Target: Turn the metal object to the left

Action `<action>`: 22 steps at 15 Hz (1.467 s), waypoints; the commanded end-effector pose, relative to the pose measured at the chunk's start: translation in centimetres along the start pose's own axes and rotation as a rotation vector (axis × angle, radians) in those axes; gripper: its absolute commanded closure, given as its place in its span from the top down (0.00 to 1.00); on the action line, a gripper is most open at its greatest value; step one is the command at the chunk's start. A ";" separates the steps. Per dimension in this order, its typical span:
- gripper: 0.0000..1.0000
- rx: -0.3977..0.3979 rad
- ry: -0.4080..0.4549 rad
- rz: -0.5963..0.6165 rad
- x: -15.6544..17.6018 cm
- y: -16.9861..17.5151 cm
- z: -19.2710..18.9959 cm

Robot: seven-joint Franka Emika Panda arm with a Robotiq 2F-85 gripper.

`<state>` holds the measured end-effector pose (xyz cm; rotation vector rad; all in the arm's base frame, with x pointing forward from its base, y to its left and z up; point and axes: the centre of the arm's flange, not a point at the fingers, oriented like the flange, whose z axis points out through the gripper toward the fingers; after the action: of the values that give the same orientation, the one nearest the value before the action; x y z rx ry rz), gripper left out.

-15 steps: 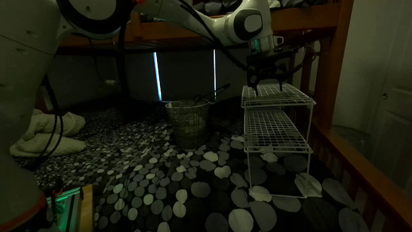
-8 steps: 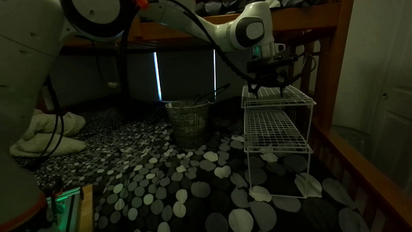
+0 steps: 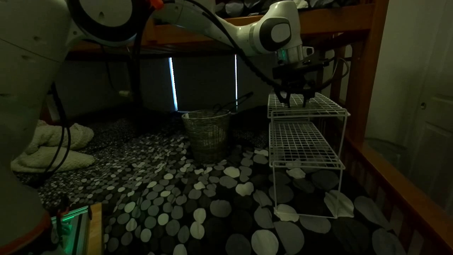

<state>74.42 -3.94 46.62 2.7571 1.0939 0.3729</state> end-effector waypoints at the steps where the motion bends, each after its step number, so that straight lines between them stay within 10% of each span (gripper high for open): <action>1: 0.73 0.030 -0.018 -0.044 0.1 0.1 2.4; 5: 0.86 0.013 -0.048 -0.032 0.1 0.4 3.8; 6: 0.36 0.011 -0.045 -0.026 0.2 0.6 3.8; 11: 0.05 0.025 -0.028 -0.005 0.4 0.4 2.7; 22: 0.04 0.147 0.273 0.000 -3.5 3.6 -7.6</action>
<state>74.14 -6.60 48.42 2.8843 1.1830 0.4955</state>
